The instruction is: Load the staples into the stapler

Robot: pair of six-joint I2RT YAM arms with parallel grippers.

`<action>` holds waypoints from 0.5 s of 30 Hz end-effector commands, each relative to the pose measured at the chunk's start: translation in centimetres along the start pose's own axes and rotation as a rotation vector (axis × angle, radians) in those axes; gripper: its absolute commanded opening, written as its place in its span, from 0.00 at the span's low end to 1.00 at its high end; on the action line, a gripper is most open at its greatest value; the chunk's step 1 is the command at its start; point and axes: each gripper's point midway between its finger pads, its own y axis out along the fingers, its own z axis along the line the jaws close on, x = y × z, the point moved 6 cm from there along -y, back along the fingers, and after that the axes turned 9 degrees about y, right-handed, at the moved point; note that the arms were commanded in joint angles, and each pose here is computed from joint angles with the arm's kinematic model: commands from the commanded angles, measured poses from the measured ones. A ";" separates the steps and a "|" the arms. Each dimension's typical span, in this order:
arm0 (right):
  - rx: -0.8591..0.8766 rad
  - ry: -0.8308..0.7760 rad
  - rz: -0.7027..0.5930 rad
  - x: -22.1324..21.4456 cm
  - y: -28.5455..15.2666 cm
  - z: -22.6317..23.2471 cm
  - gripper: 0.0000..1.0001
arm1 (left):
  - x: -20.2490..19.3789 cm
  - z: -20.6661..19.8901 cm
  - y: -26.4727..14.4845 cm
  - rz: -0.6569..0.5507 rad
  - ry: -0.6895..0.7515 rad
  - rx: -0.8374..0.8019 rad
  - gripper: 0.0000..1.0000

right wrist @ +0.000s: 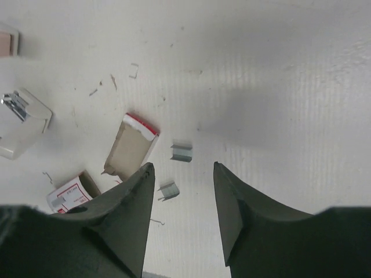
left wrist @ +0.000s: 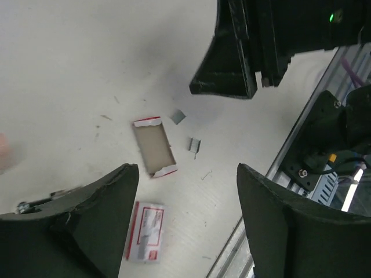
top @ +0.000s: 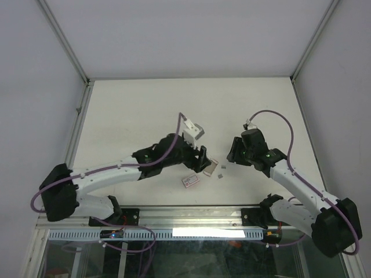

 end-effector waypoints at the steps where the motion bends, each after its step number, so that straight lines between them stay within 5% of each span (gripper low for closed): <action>1: 0.073 0.047 -0.106 2.5 -1.0 0.0 0.48 | -0.9 -3.9 5.4 -0.067 0.058 -0.037 0.67; 15: 0.114 0.115 -0.178 2.9 -2.1 -1.9 0.50 | -7.4 -7.1 12.6 0.071 0.156 -0.103 0.53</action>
